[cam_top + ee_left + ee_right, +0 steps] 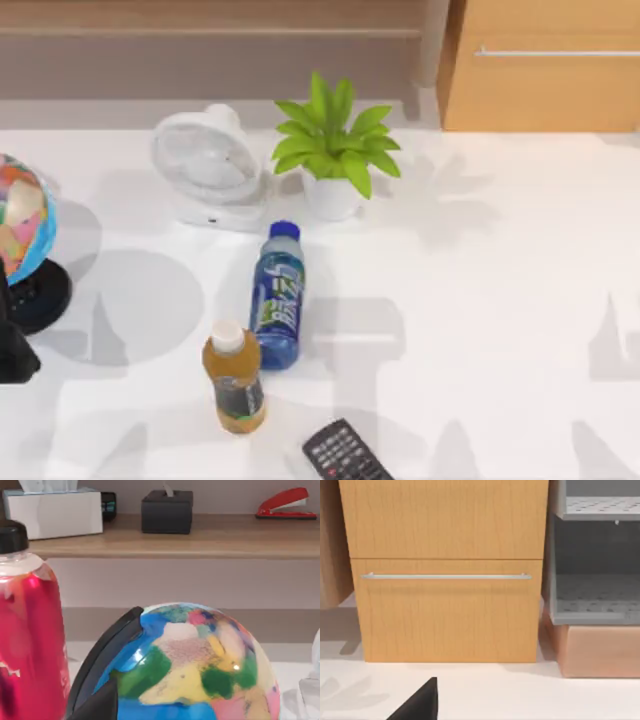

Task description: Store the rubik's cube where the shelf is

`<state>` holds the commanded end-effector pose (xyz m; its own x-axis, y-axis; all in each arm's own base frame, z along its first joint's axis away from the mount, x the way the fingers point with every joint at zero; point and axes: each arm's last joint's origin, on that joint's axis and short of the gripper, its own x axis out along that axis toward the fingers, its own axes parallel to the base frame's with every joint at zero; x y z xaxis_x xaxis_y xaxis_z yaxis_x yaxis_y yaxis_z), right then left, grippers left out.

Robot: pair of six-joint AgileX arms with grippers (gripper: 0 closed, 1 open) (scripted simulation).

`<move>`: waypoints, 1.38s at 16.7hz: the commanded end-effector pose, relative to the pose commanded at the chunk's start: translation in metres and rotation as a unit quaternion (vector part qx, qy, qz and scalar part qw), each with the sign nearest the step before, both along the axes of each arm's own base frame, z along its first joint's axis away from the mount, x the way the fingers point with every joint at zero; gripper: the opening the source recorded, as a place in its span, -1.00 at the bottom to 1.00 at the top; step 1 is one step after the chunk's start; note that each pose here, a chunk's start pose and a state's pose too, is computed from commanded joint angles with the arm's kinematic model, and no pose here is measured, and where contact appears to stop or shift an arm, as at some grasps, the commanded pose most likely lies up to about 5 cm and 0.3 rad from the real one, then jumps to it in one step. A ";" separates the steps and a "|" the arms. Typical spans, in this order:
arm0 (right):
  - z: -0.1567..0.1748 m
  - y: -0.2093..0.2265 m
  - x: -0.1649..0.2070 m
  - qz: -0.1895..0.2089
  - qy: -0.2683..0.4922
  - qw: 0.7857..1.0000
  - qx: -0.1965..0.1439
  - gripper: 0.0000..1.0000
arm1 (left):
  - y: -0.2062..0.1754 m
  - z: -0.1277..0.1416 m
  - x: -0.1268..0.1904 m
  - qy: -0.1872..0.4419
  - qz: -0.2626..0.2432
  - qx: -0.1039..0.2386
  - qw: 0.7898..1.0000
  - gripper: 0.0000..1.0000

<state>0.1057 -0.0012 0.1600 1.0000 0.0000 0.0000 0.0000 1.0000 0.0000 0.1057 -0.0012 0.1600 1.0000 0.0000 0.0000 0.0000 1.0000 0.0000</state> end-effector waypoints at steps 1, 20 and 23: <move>0.000 0.000 0.000 0.000 0.000 1.000 0.000 1.00 | 0.000 0.000 0.000 0.000 0.000 0.000 1.000 1.00; 0.088 0.026 0.172 -0.010 -0.040 0.877 -0.479 1.00 | 0.000 0.000 0.000 0.000 0.000 0.000 1.000 1.00; 0.054 0.038 0.226 -0.012 -0.025 0.826 -0.563 1.00 | 0.000 0.000 0.000 0.000 0.000 0.000 1.000 1.00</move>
<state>0.3312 0.0370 0.2144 0.9984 0.0082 0.0551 0.0482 0.3666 -0.9291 0.1057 -0.0012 0.1600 1.0000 0.0000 0.0000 0.0000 1.0000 0.0000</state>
